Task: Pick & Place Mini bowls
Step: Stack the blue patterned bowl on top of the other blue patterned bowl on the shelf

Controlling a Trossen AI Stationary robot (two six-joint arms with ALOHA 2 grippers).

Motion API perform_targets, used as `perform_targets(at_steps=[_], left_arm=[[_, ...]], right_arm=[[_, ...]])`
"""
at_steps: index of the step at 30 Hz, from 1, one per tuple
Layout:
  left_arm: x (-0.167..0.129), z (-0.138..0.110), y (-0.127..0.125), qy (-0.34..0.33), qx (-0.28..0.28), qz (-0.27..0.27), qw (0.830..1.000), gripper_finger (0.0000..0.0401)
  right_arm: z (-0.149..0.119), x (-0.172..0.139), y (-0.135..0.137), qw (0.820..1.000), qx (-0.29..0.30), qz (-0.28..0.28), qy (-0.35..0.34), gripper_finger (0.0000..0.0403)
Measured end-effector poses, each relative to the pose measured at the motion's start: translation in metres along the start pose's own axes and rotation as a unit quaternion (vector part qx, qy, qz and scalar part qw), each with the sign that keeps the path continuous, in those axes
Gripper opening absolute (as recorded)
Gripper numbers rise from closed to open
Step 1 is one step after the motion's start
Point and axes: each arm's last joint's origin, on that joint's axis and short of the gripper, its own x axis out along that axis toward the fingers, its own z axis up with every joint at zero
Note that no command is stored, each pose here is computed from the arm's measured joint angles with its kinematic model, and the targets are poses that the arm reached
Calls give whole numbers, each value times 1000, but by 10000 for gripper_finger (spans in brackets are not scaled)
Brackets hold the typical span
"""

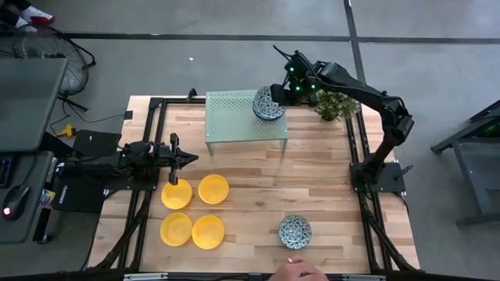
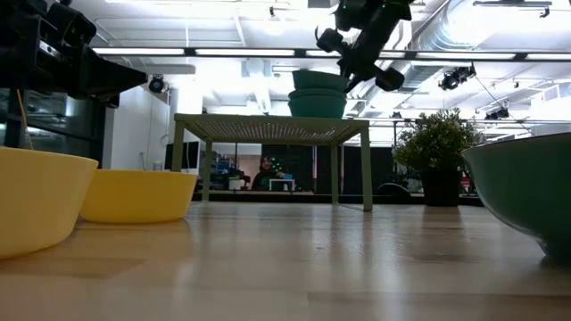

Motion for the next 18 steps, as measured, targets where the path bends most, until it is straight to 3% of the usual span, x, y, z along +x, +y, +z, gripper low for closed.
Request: perform_targets(at_steps=[8,18], left_arm=[[0,0,0,0,0,0,1000,7],[0,0,0,0,0,0,1000,7]], right_arm=[[0,0,0,1000,-13,0,-3,13],[1,-1,1,1000,-22,3,-6,48]])
